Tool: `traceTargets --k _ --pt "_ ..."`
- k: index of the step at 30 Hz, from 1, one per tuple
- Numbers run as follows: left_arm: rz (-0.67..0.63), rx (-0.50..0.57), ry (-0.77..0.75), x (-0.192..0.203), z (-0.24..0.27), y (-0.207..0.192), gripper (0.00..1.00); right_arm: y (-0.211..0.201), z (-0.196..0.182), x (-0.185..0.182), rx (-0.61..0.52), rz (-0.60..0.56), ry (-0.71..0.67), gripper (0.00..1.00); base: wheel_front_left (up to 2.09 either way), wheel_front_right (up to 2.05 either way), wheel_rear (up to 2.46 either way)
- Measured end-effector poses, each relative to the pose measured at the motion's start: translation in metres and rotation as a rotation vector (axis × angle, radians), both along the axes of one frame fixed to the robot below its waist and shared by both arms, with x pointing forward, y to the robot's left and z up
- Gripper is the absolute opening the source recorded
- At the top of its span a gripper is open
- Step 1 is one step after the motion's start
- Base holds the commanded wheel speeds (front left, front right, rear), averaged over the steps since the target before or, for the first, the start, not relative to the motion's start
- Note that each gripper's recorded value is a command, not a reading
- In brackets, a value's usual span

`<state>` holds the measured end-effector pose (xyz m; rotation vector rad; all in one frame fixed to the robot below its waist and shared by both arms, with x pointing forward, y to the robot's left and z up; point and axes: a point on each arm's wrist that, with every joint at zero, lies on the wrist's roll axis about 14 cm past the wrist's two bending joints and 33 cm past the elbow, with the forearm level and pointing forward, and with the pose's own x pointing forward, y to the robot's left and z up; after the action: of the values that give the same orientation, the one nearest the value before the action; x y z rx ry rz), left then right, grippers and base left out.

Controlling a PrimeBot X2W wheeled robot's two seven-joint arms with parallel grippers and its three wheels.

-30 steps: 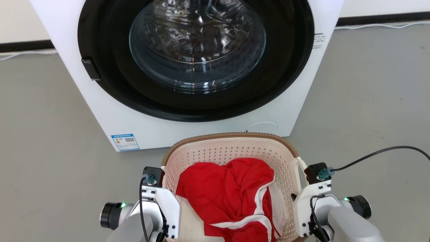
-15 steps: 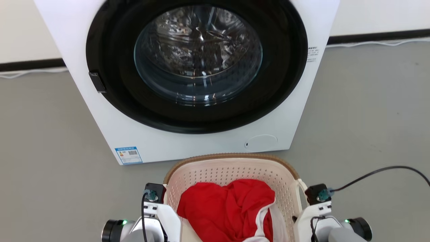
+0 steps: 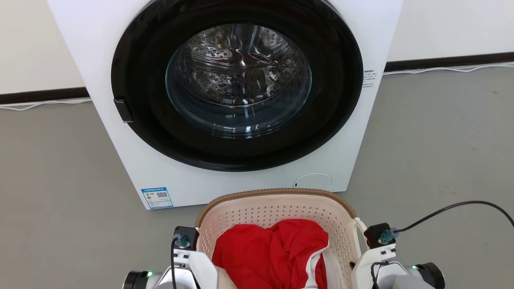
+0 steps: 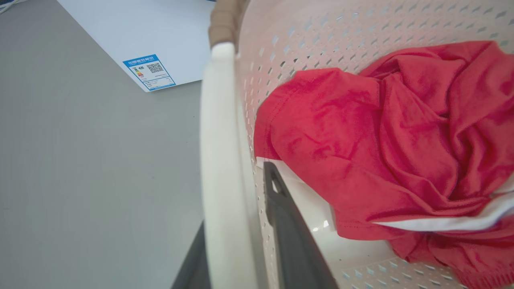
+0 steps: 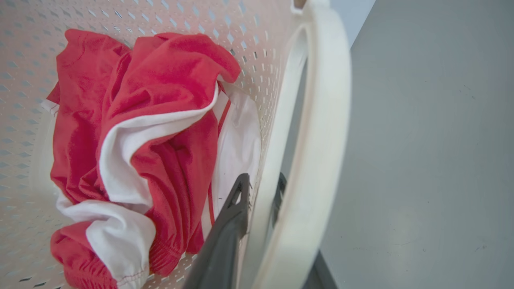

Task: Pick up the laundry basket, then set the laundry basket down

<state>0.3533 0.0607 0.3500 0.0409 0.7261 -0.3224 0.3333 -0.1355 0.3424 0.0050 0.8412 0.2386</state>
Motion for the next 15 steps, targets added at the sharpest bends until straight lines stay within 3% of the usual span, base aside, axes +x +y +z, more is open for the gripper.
traceTargets --k 15 --pt "-0.009 0.0 0.027 -0.0044 -0.0056 -0.0031 0.0 -0.0025 -0.0033 -0.0036 -0.009 0.0 0.017 0.0 0.0 0.0 0.0"
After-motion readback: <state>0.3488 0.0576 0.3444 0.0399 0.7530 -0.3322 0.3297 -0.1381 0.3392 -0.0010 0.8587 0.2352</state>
